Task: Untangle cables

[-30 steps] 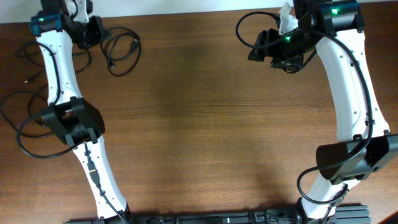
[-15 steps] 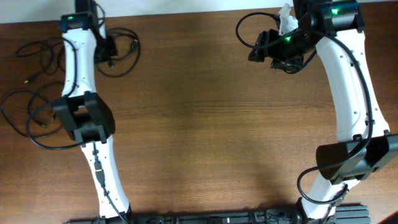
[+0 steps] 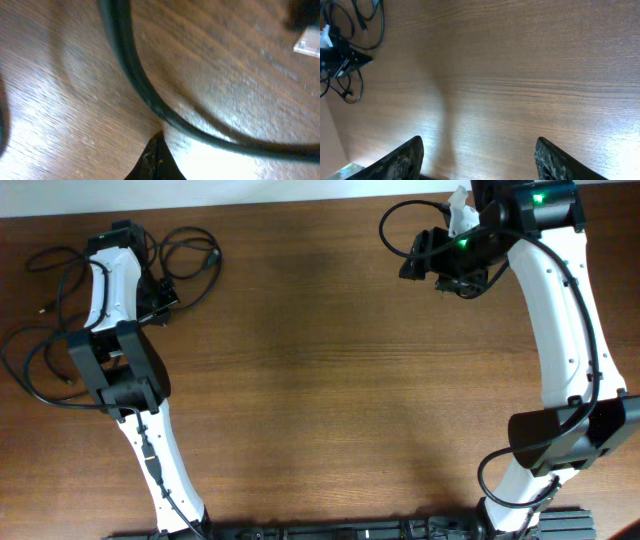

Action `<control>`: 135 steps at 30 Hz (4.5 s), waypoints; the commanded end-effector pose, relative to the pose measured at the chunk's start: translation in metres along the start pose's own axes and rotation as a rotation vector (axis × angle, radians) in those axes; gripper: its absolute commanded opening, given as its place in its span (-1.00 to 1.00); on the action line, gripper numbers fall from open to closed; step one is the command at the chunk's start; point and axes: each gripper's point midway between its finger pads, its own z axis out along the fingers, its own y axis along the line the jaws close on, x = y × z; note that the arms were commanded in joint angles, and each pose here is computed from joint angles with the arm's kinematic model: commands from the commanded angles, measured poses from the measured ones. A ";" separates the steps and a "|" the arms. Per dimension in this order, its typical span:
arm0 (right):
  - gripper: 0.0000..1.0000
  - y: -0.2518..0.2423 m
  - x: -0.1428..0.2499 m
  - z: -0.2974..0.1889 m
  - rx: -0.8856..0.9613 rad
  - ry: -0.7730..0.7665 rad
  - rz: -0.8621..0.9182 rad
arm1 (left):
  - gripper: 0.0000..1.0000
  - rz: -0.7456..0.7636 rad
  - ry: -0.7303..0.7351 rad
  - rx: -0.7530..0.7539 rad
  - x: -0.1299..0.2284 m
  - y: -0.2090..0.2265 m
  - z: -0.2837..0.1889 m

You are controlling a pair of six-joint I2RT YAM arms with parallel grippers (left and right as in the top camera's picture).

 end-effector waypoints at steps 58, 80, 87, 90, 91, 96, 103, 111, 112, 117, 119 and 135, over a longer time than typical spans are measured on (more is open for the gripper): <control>0.56 0.002 0.001 -0.005 0.008 -0.009 -0.010 | -0.67 0.008 -0.508 0.075 -0.060 -0.037 -0.132; 0.97 -0.038 0.221 -0.161 0.125 -0.331 -0.249 | 0.98 0.017 -0.728 0.278 0.104 0.027 -0.366; 0.97 -0.052 0.225 -0.150 0.178 -0.301 -0.256 | 0.98 0.024 -0.644 0.246 0.120 0.032 -0.351; 0.97 -0.056 0.224 -0.151 0.211 -0.303 -0.301 | 0.98 0.024 -0.644 0.246 0.120 0.032 -0.351; 0.97 -0.057 0.224 -0.150 0.212 -0.298 -0.302 | 0.98 0.024 -0.644 0.246 0.120 0.032 -0.351; 0.97 -0.074 0.218 -0.128 0.235 -0.479 -0.409 | 0.98 0.024 -0.644 0.246 0.120 0.032 -0.351; 0.97 -0.103 0.218 -0.065 0.171 -0.939 -0.572 | 0.98 0.024 -0.644 0.246 0.120 0.032 -0.351; 0.97 -0.099 0.153 -0.017 0.095 -1.253 -0.624 | 0.98 0.024 -0.644 0.246 0.120 0.032 -0.351; 0.97 -0.105 0.148 -0.005 0.101 -1.282 -0.620 | 0.98 0.024 -0.644 0.246 0.120 0.032 -0.351; 0.97 -0.133 0.141 -0.001 0.203 -1.284 -0.540 | 0.98 0.024 -0.644 0.246 0.120 0.032 -0.351; 0.97 -0.137 0.143 0.007 0.211 -1.245 -0.534 | 0.98 0.024 -0.644 0.246 0.120 0.032 -0.351; 0.97 -0.149 0.140 0.003 0.258 -1.255 -0.495 | 0.98 0.024 -0.644 0.246 0.120 0.032 -0.351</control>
